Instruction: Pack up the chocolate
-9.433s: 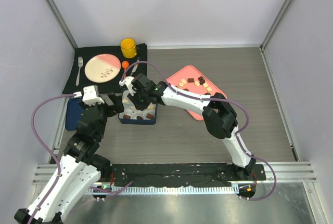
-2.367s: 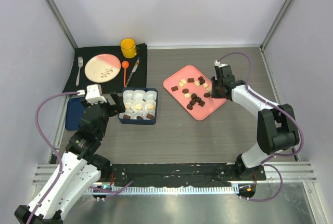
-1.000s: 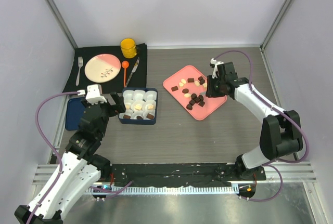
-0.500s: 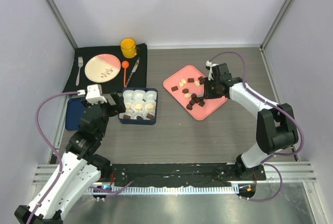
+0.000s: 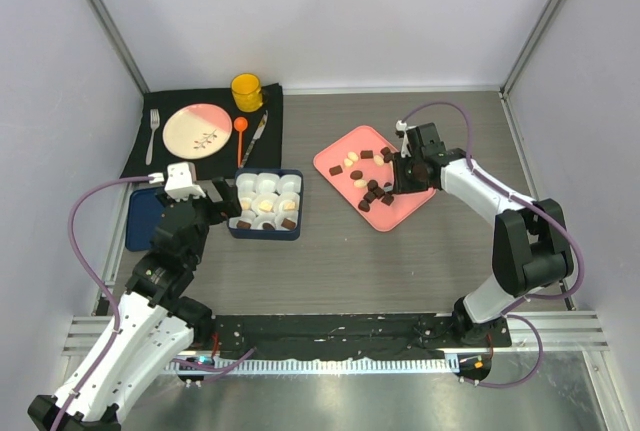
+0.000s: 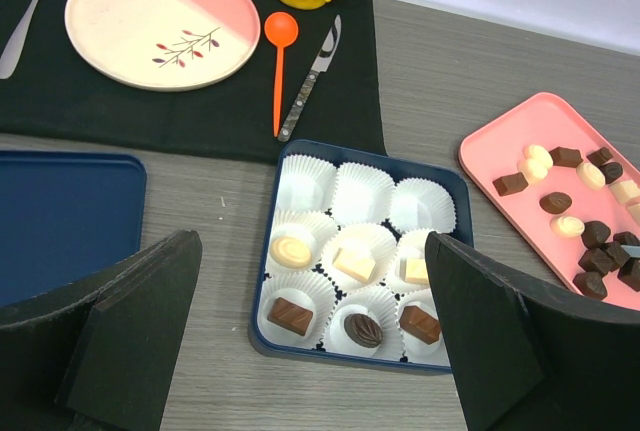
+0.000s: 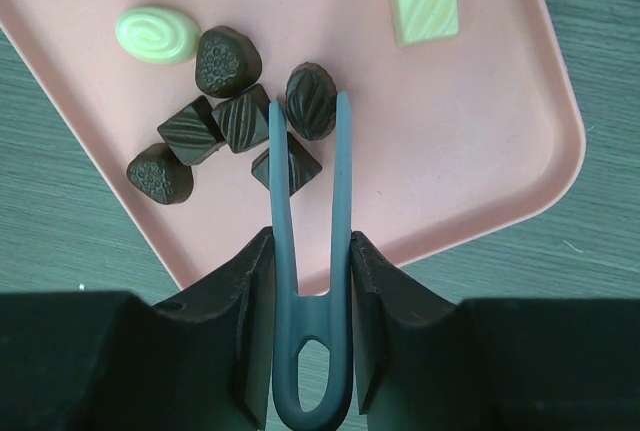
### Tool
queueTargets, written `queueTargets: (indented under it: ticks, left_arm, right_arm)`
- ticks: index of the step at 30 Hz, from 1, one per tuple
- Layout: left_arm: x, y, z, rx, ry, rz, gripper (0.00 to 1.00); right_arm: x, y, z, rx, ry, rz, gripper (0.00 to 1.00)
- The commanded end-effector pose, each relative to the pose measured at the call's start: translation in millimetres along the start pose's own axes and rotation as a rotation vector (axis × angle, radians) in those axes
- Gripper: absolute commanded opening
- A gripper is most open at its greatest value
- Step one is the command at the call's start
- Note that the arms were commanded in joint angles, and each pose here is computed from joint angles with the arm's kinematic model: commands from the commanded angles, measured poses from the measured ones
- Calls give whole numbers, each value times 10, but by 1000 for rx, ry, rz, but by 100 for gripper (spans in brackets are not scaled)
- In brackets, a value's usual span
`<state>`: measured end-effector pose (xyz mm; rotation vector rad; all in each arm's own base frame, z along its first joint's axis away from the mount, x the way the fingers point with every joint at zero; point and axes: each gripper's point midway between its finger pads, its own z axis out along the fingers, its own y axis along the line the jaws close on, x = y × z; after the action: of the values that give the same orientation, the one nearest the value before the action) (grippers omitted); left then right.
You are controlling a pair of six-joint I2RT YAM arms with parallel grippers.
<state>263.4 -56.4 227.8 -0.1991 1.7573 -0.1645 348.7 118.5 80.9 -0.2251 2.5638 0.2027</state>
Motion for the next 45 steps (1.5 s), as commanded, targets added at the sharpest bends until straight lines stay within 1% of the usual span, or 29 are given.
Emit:
queueTargets:
  ticks: [1,5,7,10,11,12,14,18,22,29,33,34,35,37,38,40,45]
  left_arm:
    - [-259,-69,-21,22,-64,-29,100]
    - [-250,-75,-17,24,-61,-26,100]
    - [-251,-71,-16,23,-61,-26,100]
    - [-244,-70,-14,22,-59,-25,100]
    - [-241,-69,-14,22,-57,-25,100]
    - [-245,-68,-14,21,-59,-25,100]
    - [-241,-69,-14,22,-57,-24,100]
    - [-237,-70,-12,21,-56,-25,100]
    - [-241,-70,-11,22,-57,-24,100]
    - [-228,-67,-3,18,-51,-19,100]
    - [-228,-67,3,17,-52,-19,100]
    - [-235,-70,1,19,-54,-20,100]
    - [-228,-69,3,18,-51,-18,100]
    - [-231,-69,1,18,-52,-18,100]
    - [-231,-69,1,18,-52,-18,100]
    - [-246,-64,-7,17,-59,-21,100]
    - [-254,-60,-15,17,-62,-22,100]
  right_arm:
    - [-151,40,-63,-4,-31,0,35]
    - [-152,16,-46,10,-30,2,35]
    - [-169,12,-51,14,-37,-3,33]
    - [-260,19,-101,13,-68,-8,25]
    - [-295,25,-138,11,-81,-8,20]
    - [-321,27,-164,10,-92,-13,18]
    - [-423,45,-254,5,-128,-27,16]
    - [-594,98,-409,-6,-187,-47,16]
    - [-827,280,-592,-54,-259,-80,16]
    - [-1148,957,-762,-167,-350,-224,16]
    - [-1250,1470,-758,-250,-377,-303,16]
    - [-1333,1568,-804,-269,-400,-311,16]
    - [-1329,1655,-711,-278,-390,-320,16]
    - [-1379,1887,-739,-316,-405,-348,16]
    - [-1352,1962,-623,-323,-385,-358,16]
    - [-1354,2169,-618,-359,-388,-382,16]
    - [-1224,2484,-387,-400,-341,-416,17]
